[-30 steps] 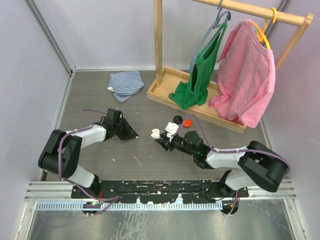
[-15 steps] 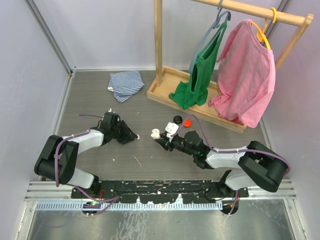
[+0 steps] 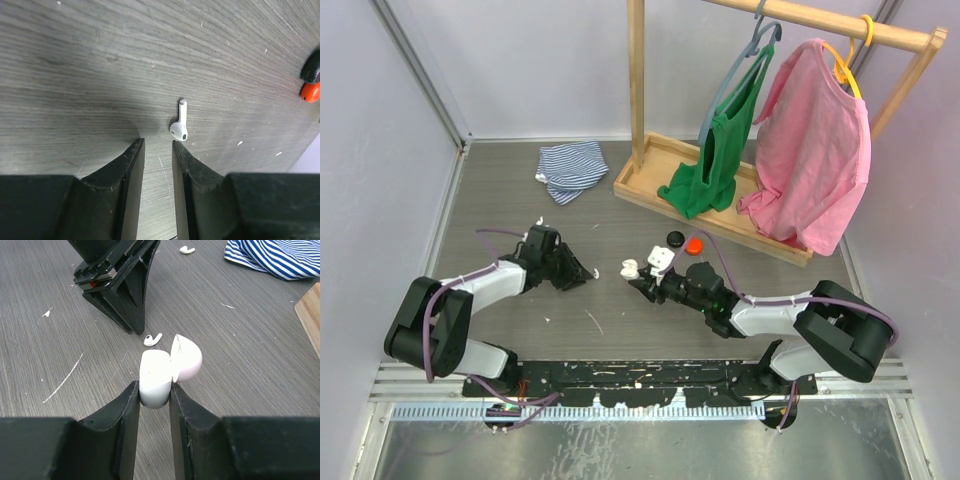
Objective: Insert the wireless bluetooth earbuds into the charging case
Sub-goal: Adjust the earbud at the center of the board.
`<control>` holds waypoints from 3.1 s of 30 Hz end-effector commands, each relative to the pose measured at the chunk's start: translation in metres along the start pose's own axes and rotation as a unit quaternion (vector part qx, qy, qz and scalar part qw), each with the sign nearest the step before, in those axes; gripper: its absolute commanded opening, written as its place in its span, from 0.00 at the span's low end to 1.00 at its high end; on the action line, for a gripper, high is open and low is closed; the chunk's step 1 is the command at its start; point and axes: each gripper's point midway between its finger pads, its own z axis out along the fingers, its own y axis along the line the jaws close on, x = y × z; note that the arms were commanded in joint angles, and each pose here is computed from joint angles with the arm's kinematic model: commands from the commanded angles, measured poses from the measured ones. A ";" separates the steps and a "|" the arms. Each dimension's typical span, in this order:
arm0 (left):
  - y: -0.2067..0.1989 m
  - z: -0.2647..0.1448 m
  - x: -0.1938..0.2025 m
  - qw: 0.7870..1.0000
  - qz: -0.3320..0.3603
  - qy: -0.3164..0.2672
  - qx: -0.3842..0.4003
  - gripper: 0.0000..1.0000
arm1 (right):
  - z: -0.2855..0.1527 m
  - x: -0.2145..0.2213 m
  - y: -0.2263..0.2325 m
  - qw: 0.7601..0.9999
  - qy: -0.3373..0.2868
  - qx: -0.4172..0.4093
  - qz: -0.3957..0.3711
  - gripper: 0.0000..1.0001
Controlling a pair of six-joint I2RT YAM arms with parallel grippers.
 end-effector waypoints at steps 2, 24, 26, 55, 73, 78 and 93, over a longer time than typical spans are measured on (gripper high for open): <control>-0.013 -0.011 -0.012 0.999 0.032 -0.034 -0.018 0.27 | 0.009 -0.024 -0.002 0.999 -0.032 -0.001 -0.015 0.01; -0.021 0.012 -0.006 0.998 0.041 -0.012 -0.035 0.20 | 0.010 -0.022 0.000 0.999 -0.026 -0.002 -0.019 0.01; -0.017 0.012 -0.004 0.999 0.036 -0.013 -0.038 0.18 | 0.010 -0.023 0.000 0.999 -0.027 -0.003 -0.020 0.01; 0.053 -0.020 0.006 0.980 -0.190 -0.059 -0.009 0.27 | 0.011 -0.023 0.003 0.999 -0.025 -0.009 -0.022 0.01; 0.052 -0.051 -0.013 0.990 -0.090 -0.087 -0.069 0.27 | 0.013 -0.021 0.005 0.999 -0.019 -0.010 -0.026 0.01; 0.043 -0.061 -0.030 0.990 -0.042 -0.096 -0.091 0.29 | 0.013 -0.021 0.005 0.999 -0.017 -0.009 -0.029 0.01; 0.003 -0.042 -0.033 0.989 0.091 -0.030 -0.114 0.44 | 0.015 -0.018 0.006 0.999 -0.011 -0.010 -0.034 0.01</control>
